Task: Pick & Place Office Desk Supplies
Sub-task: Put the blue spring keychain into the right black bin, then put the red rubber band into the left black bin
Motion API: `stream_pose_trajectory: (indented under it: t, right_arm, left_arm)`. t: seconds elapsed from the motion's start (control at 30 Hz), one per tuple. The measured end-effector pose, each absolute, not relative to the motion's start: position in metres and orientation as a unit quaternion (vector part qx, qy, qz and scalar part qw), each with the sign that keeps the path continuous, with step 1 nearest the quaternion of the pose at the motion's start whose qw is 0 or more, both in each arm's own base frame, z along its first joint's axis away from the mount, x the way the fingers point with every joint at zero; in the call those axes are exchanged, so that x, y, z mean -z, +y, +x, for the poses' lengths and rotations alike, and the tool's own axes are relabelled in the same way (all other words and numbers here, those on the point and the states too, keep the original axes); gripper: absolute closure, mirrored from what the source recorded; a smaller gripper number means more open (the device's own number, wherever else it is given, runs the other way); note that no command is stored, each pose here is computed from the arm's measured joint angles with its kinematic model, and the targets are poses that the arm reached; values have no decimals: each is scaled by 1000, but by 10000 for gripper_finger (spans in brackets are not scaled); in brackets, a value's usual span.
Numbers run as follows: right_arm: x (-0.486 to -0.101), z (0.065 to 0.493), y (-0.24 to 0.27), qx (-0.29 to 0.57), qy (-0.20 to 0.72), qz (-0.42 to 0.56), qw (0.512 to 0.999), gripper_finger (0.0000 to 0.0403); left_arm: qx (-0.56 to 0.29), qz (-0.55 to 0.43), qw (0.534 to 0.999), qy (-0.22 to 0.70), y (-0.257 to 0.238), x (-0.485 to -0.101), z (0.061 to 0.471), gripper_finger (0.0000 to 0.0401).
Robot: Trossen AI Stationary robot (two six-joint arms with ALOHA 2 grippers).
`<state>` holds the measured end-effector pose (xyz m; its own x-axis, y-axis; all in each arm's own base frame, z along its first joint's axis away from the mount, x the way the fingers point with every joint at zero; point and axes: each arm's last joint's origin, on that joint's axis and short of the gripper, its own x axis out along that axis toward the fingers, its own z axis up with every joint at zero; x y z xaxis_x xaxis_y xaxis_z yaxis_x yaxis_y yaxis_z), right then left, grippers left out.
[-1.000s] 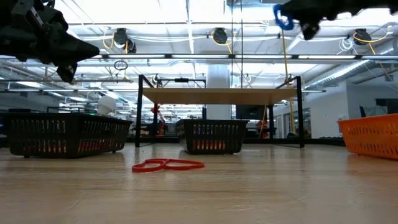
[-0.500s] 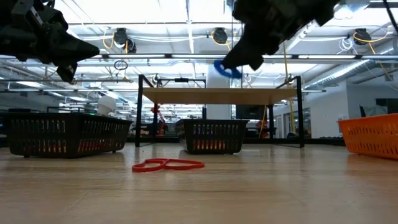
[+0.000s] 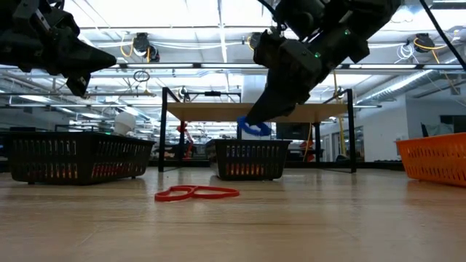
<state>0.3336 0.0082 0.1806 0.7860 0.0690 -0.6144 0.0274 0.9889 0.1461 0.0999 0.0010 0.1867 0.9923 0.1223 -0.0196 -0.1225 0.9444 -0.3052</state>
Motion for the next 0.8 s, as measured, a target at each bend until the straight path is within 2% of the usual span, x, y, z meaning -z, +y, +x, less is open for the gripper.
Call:
stream_pose_trajectory:
  t: [0.23, 0.37, 0.47, 0.63, 0.8]
  right_arm:
    - [-187, 331, 3, 5, 321, 101, 942, 213]
    - [-216, 319, 4, -6, 289, 82, 954, 180]
    - [-250, 301, 7, -23, 240, 51, 969, 194]
    - [-312, 252, 12, -74, 132, -3, 989, 262]
    - [-333, 187, 10, -81, 33, -21, 996, 341]
  left_arm:
    - [-62, -155, 986, 1, 1, -187, 100, 380]
    - [-61, -155, 986, 1, 1, -187, 100, 380]
    - [-62, -156, 986, 0, 1, -187, 100, 380]
    - [-62, -157, 986, 0, 1, -187, 100, 380]
    - [-62, -157, 986, 0, 1, -187, 100, 380]
